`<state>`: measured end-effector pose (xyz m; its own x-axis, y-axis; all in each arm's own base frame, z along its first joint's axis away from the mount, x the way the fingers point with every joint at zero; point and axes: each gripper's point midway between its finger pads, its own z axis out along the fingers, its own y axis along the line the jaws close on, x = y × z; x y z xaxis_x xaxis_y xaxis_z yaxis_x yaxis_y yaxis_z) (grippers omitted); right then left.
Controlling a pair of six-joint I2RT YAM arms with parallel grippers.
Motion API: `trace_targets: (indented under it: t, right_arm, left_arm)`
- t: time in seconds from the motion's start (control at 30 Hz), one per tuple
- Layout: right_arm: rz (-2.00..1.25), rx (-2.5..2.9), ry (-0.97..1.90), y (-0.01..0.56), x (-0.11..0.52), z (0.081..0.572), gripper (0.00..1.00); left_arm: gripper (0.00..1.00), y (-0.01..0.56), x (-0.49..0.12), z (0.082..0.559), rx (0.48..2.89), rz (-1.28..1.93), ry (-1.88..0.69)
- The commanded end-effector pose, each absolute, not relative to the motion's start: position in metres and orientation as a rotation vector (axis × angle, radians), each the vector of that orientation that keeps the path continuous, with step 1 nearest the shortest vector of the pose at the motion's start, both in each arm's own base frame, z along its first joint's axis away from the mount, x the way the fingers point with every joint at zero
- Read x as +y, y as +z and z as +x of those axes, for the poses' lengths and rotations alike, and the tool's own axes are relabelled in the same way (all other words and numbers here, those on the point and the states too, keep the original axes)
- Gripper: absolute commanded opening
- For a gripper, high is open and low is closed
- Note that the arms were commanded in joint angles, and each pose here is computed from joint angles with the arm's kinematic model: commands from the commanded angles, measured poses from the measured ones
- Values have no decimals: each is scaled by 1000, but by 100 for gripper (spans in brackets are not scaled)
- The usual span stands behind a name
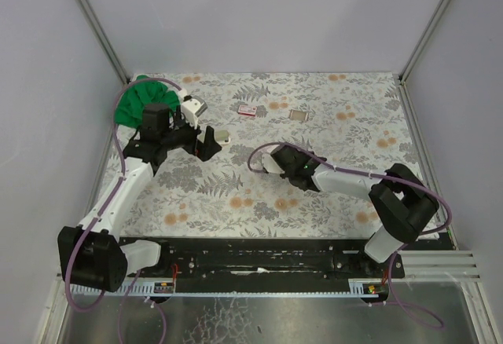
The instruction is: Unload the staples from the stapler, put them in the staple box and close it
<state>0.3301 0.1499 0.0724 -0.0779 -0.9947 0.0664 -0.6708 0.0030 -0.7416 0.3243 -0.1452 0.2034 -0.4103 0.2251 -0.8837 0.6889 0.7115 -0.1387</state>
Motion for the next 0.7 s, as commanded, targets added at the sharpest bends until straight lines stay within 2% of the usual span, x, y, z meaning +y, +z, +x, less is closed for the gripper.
trace_targets:
  t: [0.0,0.07,0.1,0.17,0.23,0.3,0.4,0.57,0.67]
  right_arm:
    - [-1605,1927,-532,93,178,323,34]
    - [-1605,1910,-565,93,177,327,33]
    - [-1608,1855,-700,95,169,333,33]
    - [-1636,1774,-861,90,160,338,40]
    - [-1628,1791,-918,90,159,342,36]
    - [-1657,1741,-1018,88,158,344,38]
    - [-1690,1681,-1091,86,155,347,38]
    - [-1995,1623,-1189,38,146,323,37]
    - [-2005,1655,-1177,31,147,319,36]
  left_arm:
    - [100,224,-141,333,1887,678,-583]
    - [100,224,-140,333,1888,674,-585]
    - [100,225,-140,333,1886,673,-584]
    - [100,224,-139,334,1890,668,-584]
    - [100,224,-139,334,1890,664,-586]
    - [100,224,-138,334,1890,662,-585]
    - [100,225,-135,333,1887,655,-577]
    - [100,222,-135,333,1887,653,-583]
    - [100,223,-136,333,1887,653,-589]
